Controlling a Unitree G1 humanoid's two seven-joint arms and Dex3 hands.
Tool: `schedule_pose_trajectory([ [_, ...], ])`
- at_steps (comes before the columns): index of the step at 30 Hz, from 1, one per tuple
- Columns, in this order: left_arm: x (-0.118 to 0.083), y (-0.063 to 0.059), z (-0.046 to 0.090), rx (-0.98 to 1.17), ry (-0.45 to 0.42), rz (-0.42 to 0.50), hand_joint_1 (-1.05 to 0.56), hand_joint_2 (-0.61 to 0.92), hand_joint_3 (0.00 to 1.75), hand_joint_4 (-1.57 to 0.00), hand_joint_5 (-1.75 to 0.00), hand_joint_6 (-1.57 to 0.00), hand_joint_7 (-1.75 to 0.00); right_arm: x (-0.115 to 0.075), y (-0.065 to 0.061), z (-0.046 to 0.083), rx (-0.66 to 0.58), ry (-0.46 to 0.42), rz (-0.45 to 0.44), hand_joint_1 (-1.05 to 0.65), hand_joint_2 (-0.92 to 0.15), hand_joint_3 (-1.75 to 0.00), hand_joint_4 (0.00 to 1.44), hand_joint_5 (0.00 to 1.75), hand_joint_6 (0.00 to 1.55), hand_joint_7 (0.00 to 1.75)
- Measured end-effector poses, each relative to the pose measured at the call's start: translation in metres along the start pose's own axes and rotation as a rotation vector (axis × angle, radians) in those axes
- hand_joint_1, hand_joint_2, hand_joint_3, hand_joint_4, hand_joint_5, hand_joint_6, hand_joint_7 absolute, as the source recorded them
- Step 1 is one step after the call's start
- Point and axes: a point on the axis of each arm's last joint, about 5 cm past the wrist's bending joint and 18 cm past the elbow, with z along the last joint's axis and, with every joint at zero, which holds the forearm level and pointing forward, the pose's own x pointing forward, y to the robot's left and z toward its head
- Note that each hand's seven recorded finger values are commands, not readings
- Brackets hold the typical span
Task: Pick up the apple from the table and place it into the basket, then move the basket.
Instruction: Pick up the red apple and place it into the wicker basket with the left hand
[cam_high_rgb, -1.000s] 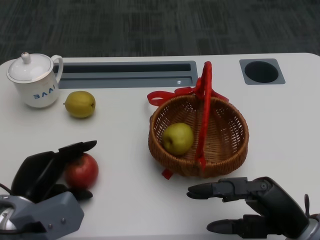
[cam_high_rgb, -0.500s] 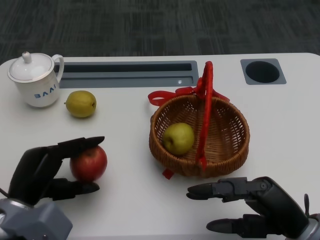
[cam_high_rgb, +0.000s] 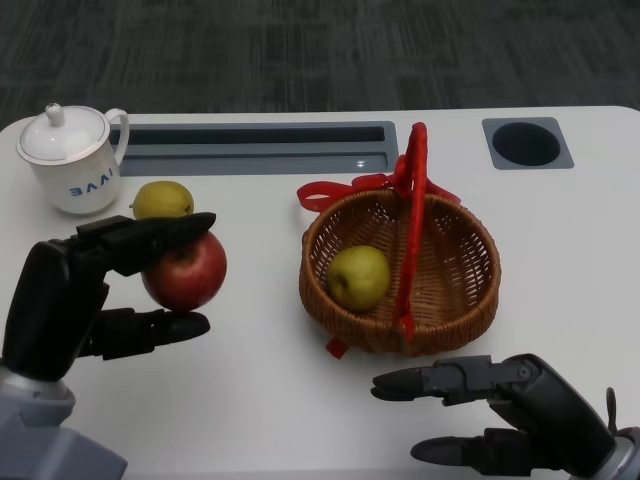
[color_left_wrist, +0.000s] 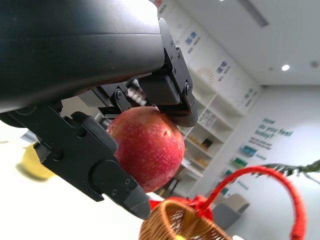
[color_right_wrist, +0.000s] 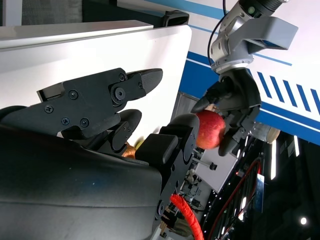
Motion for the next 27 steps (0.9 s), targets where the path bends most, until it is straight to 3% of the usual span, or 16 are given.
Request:
schedule_pose_trajectory([
  [6, 0.02, -0.005, 0.011, -0.085, -0.077, 0.001, -0.15, 0.76, 0.0, -1.23, -0.1, -1.16, 0.0, 0.0, 0.0, 0.0, -0.001, -0.001, -0.008, -0.29, -0.91, 0.0, 0.85, 0.0, 0.79, 0.0],
  [13, 0.044, -0.022, 0.024, -0.184, -0.142, -0.053, -0.13, 0.76, 0.0, -1.26, -0.08, -1.15, 0.0, 0.0, 0.001, 0.0, -0.002, -0.002, -0.024, -0.3, -0.91, 0.0, 0.85, 0.0, 0.8, 0.0],
  [18, 0.062, -0.037, 0.033, -0.24, -0.191, -0.087, -0.02, 0.73, 0.0, -1.27, -0.06, -1.18, -0.01, 0.0, 0.001, 0.0, -0.002, -0.003, -0.026, -0.31, -0.92, 0.0, 0.85, 0.0, 0.8, 0.0],
  [27, 0.088, -0.061, 0.035, -0.316, -0.159, -0.186, 0.08, 0.72, 0.0, -1.29, -0.05, -1.19, -0.01, -0.001, 0.002, 0.001, -0.003, -0.004, -0.032, -0.31, -0.92, 0.0, 0.85, 0.0, 0.79, 0.0],
])
